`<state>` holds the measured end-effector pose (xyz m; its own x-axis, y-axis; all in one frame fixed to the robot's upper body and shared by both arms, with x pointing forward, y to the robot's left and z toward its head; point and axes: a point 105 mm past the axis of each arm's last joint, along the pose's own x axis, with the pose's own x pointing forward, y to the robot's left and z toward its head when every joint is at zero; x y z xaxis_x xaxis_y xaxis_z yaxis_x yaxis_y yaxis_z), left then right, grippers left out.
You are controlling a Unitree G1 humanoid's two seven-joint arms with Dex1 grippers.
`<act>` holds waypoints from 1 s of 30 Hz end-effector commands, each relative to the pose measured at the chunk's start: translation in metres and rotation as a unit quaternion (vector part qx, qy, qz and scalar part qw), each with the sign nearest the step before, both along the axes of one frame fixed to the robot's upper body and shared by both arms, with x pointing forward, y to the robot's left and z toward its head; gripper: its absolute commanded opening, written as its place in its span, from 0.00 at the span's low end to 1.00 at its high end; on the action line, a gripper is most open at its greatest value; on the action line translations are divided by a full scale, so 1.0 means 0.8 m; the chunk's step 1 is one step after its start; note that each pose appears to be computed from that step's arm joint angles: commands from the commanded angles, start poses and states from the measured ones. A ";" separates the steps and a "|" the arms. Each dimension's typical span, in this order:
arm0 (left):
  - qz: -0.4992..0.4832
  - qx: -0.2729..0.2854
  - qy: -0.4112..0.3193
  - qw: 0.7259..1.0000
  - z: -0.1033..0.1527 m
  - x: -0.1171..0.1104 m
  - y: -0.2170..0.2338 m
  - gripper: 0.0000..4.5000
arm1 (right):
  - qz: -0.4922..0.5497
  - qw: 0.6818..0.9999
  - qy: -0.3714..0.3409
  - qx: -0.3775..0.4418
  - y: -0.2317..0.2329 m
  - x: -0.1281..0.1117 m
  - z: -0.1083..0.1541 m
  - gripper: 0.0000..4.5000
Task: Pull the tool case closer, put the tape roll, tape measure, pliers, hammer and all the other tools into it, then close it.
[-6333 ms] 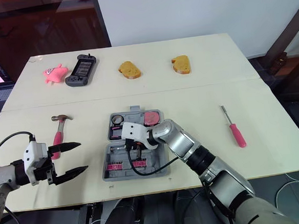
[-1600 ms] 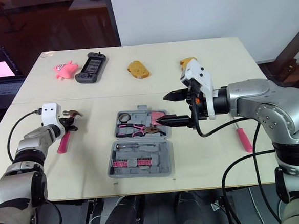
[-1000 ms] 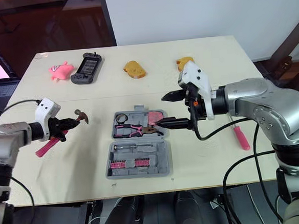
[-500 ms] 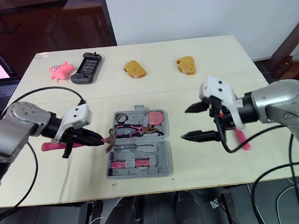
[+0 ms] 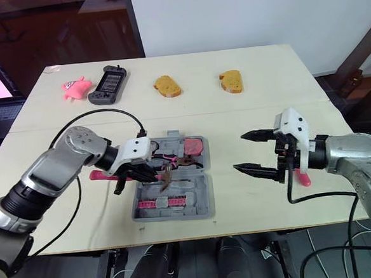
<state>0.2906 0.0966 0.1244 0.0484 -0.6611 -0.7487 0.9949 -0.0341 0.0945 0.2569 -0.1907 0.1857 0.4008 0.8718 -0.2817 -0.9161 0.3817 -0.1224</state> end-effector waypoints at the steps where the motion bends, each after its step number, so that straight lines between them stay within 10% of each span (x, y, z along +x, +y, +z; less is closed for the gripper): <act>1: -0.012 0.001 -0.019 1.000 0.006 -0.002 -0.014 0.00 | 0.025 1.000 -0.003 -0.007 -0.006 -0.010 -0.009 1.00; 30: 0.008 0.034 -0.024 0.999 -0.042 0.002 -0.097 0.00 | 0.042 0.998 0.026 -0.045 0.001 -0.020 -0.059 1.00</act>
